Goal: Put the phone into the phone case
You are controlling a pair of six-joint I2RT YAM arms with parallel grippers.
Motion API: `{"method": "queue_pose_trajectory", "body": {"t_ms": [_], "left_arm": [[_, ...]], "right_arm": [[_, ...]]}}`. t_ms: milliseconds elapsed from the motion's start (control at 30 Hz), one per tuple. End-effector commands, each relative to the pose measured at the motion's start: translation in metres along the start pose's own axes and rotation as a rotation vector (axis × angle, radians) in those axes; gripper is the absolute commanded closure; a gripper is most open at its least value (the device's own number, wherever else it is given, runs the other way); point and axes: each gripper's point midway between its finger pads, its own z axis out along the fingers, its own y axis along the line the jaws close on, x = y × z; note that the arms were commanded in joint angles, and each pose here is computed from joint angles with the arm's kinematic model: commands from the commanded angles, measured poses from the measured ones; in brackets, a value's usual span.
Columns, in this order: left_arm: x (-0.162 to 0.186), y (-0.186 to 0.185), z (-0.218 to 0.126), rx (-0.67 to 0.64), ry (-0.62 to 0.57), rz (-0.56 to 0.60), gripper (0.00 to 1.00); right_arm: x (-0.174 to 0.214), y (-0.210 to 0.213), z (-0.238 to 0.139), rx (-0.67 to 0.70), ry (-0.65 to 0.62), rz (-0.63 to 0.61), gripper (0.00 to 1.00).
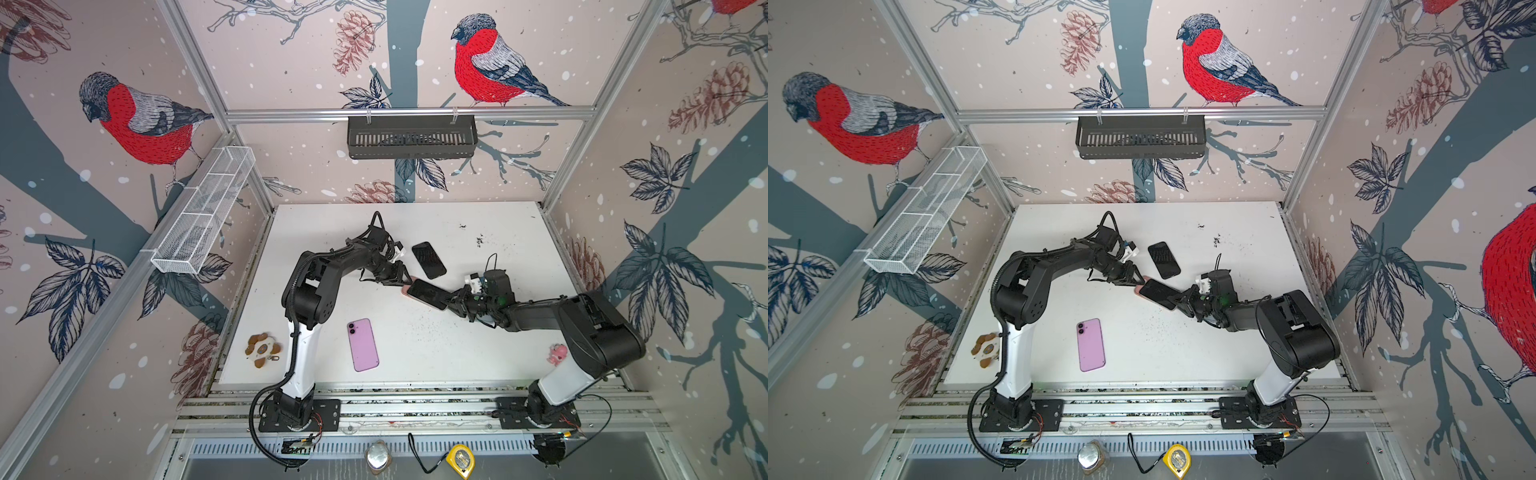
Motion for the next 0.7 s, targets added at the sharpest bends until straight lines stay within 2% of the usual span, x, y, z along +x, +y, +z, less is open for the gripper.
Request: {"method": "queue_pose_trajectory", "body": {"t_ms": [0, 667], "left_arm": [[0.004, -0.009, 0.001, 0.030, 0.021, 0.025, 0.60], [0.006, -0.016, 0.003, 0.050, 0.037, 0.045, 0.60]], "right_arm": [[-0.001, 0.004, 0.001, -0.013, 0.003, -0.008, 0.81], [0.010, 0.005, 0.020, 0.049, 0.048, -0.086, 0.80]]}}
